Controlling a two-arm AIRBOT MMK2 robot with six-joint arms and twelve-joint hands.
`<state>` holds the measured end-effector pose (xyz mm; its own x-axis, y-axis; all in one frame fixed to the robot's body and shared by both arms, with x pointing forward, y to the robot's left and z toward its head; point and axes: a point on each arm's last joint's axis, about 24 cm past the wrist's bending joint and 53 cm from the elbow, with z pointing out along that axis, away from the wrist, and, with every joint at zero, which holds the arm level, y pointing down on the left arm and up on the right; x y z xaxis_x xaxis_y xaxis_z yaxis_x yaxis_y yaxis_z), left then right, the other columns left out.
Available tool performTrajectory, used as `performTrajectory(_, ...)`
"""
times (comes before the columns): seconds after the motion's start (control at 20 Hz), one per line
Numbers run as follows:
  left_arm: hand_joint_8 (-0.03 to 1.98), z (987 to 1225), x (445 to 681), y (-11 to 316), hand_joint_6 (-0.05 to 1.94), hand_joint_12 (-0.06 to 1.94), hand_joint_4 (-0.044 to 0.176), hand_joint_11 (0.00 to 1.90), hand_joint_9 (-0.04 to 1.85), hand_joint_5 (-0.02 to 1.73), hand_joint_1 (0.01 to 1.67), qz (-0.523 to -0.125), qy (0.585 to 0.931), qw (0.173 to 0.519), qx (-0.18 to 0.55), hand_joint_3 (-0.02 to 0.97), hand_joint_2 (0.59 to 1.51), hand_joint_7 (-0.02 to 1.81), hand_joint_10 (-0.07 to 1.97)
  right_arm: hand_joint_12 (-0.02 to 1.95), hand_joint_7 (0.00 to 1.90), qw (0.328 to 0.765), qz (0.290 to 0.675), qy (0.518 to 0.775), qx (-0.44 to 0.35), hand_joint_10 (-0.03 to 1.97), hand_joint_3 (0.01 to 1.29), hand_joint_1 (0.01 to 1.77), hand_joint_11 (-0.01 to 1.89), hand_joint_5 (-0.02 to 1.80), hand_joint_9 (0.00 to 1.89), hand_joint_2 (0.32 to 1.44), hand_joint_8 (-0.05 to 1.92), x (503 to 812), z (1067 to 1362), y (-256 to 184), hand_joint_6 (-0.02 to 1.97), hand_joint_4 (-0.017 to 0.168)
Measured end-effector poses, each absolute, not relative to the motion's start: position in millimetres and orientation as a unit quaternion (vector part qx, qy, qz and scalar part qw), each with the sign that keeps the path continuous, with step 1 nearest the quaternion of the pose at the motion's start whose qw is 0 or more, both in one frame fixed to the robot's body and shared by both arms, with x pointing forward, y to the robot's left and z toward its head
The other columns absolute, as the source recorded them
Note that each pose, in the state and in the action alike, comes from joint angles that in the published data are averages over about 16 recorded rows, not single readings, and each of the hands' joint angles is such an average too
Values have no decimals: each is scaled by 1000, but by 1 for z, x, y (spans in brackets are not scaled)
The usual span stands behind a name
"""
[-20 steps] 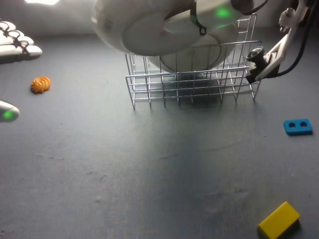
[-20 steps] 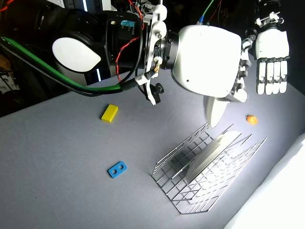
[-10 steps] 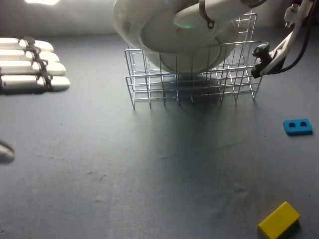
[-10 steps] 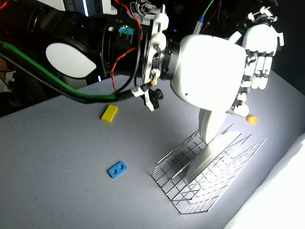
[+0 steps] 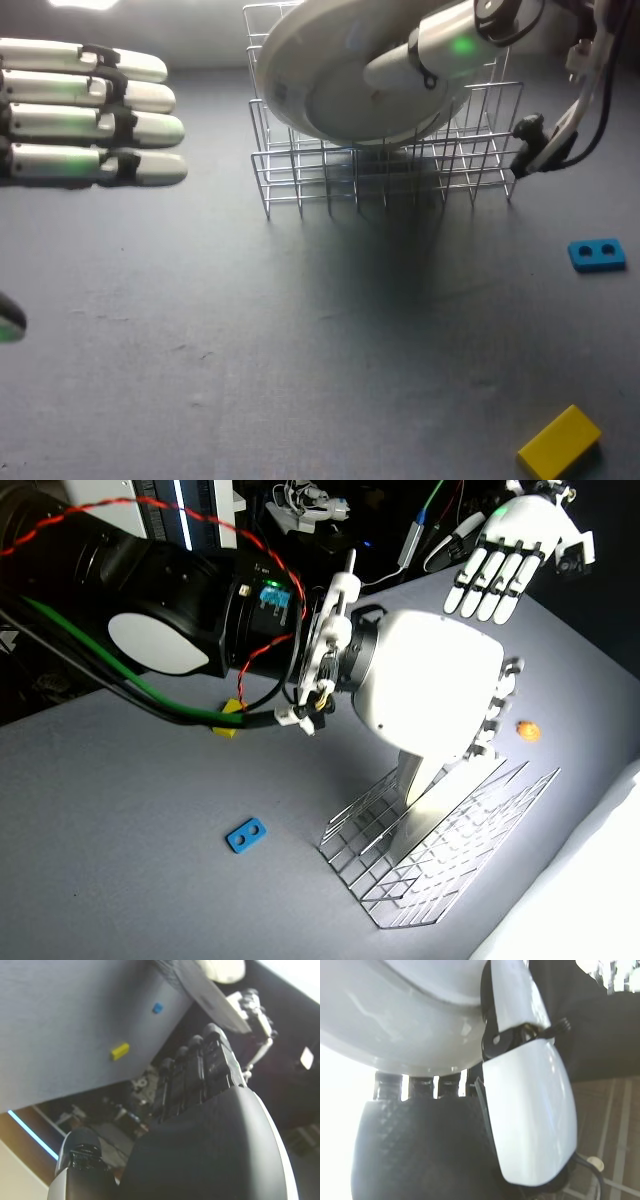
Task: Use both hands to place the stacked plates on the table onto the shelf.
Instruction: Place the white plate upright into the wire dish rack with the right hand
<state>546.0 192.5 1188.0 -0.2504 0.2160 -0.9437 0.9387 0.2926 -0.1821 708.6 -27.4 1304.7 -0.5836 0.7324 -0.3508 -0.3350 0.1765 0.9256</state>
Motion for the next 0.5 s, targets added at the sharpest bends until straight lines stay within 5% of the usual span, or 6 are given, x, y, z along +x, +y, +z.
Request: performTrajectory(0.5,18,1212,514,176,11,61,7,29,46,71,20,-430,617,439,492,14,1070,53,9,1551,1004,430,597,658,163,1100,11,1343,697,876,932,1010,913,722,1269,-30,1025,-6)
